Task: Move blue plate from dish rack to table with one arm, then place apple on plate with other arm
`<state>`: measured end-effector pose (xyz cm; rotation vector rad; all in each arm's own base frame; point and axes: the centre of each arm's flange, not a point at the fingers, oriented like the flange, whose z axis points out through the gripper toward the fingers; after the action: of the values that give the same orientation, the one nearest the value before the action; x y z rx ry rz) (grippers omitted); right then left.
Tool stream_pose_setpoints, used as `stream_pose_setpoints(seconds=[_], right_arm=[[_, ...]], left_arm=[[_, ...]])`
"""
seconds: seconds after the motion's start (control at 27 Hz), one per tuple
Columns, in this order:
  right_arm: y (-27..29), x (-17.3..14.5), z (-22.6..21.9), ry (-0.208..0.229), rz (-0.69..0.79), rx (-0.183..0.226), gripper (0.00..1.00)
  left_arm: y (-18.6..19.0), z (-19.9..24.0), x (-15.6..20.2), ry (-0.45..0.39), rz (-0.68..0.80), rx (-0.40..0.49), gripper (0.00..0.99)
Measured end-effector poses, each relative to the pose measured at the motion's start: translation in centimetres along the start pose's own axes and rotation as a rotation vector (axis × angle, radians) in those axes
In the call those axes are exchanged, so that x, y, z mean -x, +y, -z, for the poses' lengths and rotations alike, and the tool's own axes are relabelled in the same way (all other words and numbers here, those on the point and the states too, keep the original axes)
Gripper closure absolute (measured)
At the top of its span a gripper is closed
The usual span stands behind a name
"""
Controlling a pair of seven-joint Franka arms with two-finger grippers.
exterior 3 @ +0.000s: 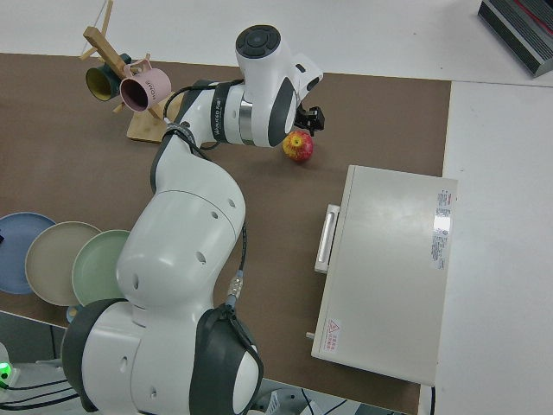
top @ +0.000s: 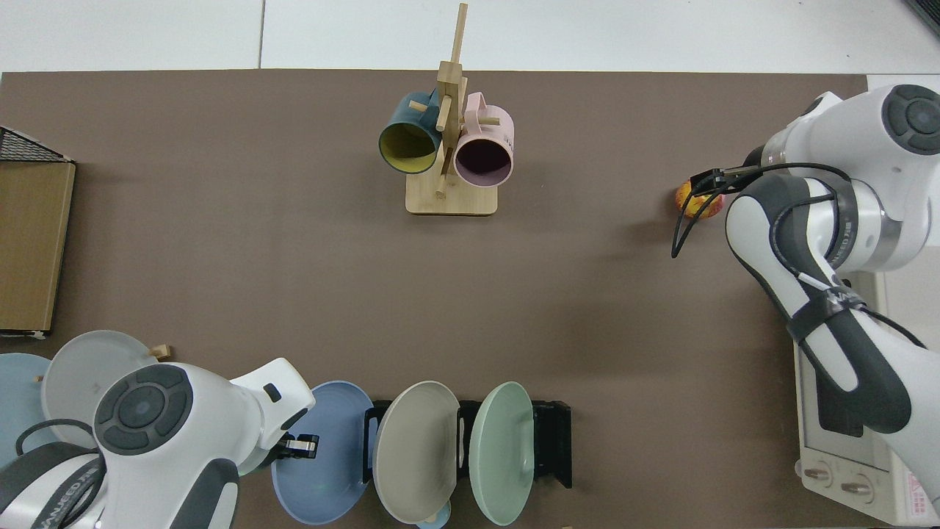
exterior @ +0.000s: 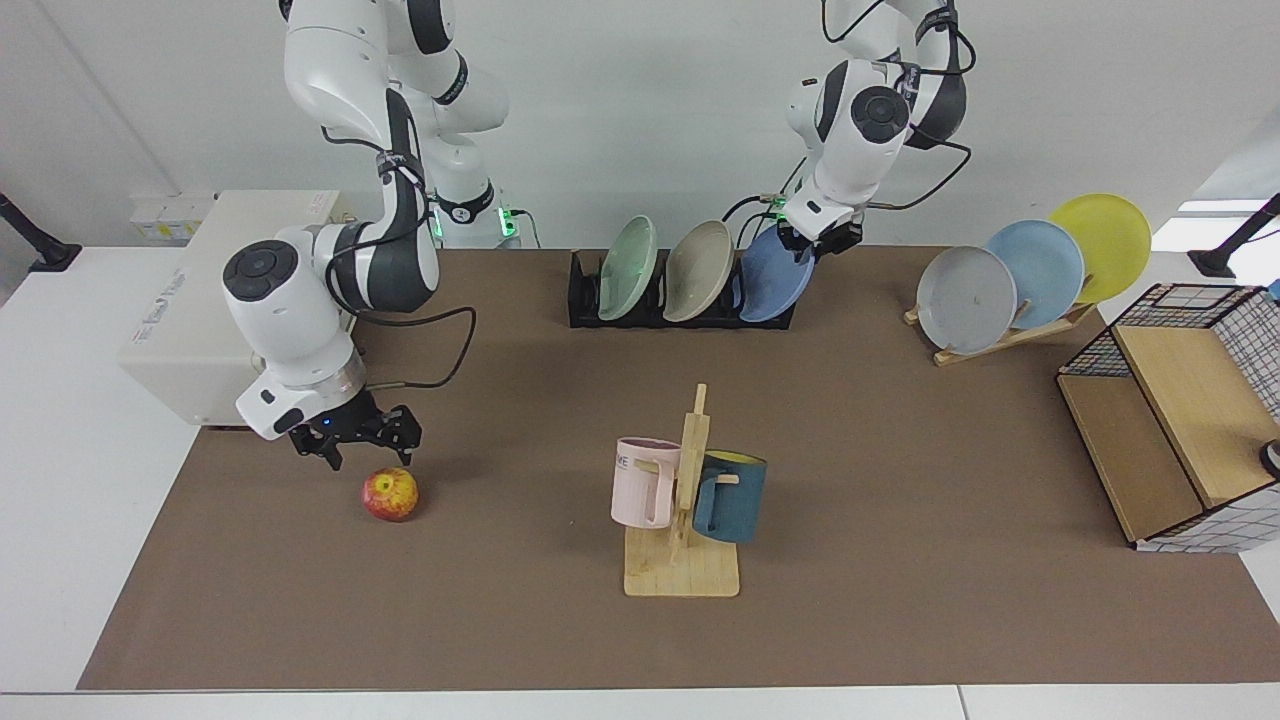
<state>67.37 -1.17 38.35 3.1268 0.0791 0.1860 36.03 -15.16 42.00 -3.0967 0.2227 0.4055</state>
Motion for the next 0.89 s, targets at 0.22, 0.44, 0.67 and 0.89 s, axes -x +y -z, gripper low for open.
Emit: stream_pose_setpoints(seconds=[0.22,0.44,0.67,0.89], right_arm=[[1.2,0.1,-3.1,-0.018,-0.019,0.002,0.00],[1.0,0.1,-4.7,-0.027,-0.045,-0.032,0.00],[0.7,0.1,-5.9,-0.034,-0.054,-0.046,0.00],[0.3,-0.3,-6.8,0.000,-0.044,-0.042,0.00]], left_arm=[[-0.1,0.6,0.6,-0.010,0.005,-0.044,0.903],[-0.2,1.9,1.0,-0.014,0.010,-0.091,0.903],[-0.2,3.7,1.3,-0.011,0.036,-0.134,0.903],[0.0,6.4,1.5,0.007,0.044,-0.141,0.903]])
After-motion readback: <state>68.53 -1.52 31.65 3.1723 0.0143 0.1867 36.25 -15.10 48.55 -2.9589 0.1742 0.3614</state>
